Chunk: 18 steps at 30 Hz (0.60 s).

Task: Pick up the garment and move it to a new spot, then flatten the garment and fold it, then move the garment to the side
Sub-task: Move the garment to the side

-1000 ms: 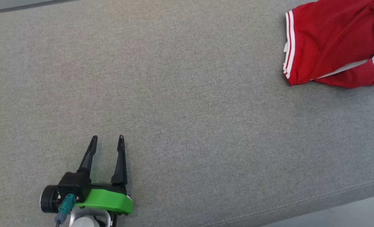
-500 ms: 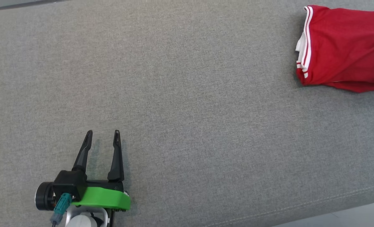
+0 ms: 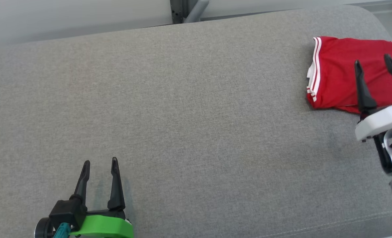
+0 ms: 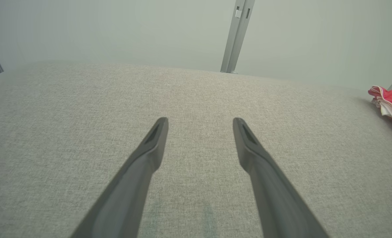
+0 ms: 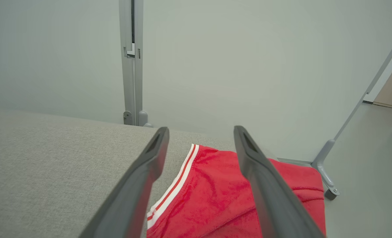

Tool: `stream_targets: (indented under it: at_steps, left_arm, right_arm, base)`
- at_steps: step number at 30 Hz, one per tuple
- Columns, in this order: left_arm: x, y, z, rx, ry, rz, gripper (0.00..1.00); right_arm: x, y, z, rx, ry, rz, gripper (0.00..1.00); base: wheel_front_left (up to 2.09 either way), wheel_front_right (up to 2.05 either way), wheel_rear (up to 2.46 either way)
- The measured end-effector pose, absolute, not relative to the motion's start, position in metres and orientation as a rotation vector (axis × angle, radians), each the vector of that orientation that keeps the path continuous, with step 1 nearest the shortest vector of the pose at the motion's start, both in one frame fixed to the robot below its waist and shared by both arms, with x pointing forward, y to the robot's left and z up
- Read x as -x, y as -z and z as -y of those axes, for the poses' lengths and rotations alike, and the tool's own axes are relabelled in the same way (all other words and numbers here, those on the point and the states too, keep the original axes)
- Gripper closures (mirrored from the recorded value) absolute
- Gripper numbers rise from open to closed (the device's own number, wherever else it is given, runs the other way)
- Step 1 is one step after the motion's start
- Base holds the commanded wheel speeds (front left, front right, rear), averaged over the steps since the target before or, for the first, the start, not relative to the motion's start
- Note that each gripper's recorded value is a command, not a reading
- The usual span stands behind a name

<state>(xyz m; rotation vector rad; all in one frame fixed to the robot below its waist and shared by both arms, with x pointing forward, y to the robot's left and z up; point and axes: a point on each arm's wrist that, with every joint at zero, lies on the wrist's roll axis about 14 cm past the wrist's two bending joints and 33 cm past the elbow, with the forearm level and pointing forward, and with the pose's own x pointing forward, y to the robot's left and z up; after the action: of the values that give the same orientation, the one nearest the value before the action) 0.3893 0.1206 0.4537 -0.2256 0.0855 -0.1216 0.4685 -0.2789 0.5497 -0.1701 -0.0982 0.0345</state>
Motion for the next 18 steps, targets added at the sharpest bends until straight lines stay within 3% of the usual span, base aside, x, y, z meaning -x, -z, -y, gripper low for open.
stream_targets:
  at_steps: [18]
  left_arm:
    - [-0.333, -0.476, -0.187, 0.171, -0.048, -0.010, 0.00]
  right_arm:
    - [-0.385, -0.505, 0.183, 0.072, -0.092, 0.073, 0.00]
  base:
    - [0.00, 0.00, 0.00]
